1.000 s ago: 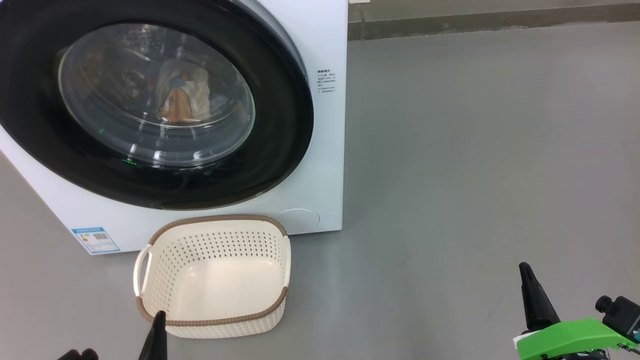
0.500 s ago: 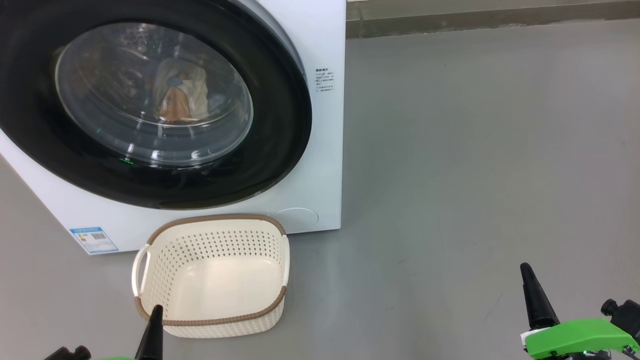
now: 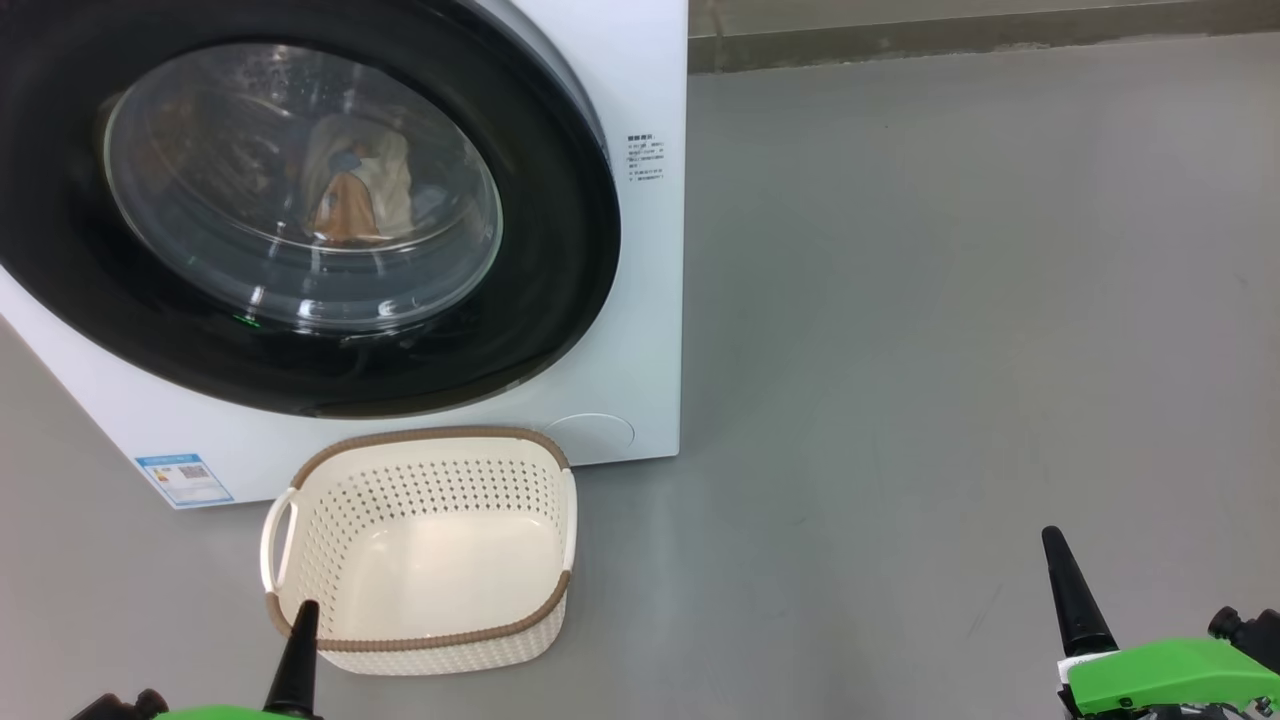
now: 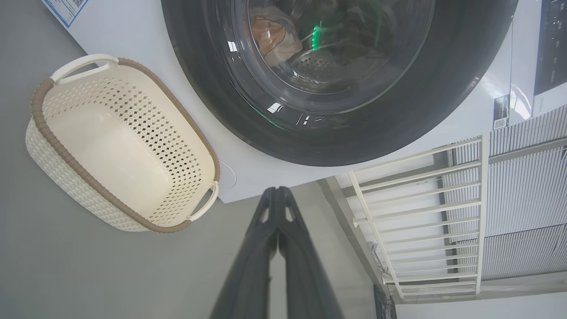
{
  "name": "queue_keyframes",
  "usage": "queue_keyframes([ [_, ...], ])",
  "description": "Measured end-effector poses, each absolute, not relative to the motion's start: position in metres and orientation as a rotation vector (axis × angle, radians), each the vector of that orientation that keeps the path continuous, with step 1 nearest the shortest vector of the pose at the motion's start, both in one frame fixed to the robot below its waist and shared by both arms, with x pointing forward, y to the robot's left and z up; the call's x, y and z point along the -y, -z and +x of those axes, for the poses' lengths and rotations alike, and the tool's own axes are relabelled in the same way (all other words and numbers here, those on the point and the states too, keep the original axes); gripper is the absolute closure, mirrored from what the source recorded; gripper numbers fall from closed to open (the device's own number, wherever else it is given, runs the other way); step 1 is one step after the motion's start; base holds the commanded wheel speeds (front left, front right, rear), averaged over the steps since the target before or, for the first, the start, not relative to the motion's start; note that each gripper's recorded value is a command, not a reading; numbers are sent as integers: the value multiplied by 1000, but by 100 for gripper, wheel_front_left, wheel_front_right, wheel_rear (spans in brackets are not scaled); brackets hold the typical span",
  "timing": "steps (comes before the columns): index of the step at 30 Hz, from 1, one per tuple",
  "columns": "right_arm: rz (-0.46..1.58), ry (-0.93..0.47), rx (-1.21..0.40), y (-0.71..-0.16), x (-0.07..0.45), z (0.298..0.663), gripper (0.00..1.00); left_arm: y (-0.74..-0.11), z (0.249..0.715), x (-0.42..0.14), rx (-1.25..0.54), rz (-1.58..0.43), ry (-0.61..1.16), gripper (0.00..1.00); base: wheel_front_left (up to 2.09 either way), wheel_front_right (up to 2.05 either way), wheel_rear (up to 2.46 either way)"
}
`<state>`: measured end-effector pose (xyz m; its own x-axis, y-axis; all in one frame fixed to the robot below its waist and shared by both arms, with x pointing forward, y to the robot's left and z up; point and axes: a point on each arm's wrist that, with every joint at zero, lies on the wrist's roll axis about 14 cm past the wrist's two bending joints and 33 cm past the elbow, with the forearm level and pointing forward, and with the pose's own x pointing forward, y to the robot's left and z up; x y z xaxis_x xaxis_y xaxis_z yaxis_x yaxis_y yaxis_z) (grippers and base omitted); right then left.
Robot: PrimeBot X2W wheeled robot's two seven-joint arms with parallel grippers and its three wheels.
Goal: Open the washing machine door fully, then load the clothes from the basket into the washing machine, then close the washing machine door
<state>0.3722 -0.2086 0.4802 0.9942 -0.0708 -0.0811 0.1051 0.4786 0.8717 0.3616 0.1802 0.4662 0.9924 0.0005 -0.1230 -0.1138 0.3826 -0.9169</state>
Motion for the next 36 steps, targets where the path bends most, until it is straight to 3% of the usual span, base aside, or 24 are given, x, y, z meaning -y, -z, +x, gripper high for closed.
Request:
queue_keyframes([
  [36,1497,90,-37,-481,207,375,100,-475,373,-185,-95,-1518,-58,100,0,0,0],
])
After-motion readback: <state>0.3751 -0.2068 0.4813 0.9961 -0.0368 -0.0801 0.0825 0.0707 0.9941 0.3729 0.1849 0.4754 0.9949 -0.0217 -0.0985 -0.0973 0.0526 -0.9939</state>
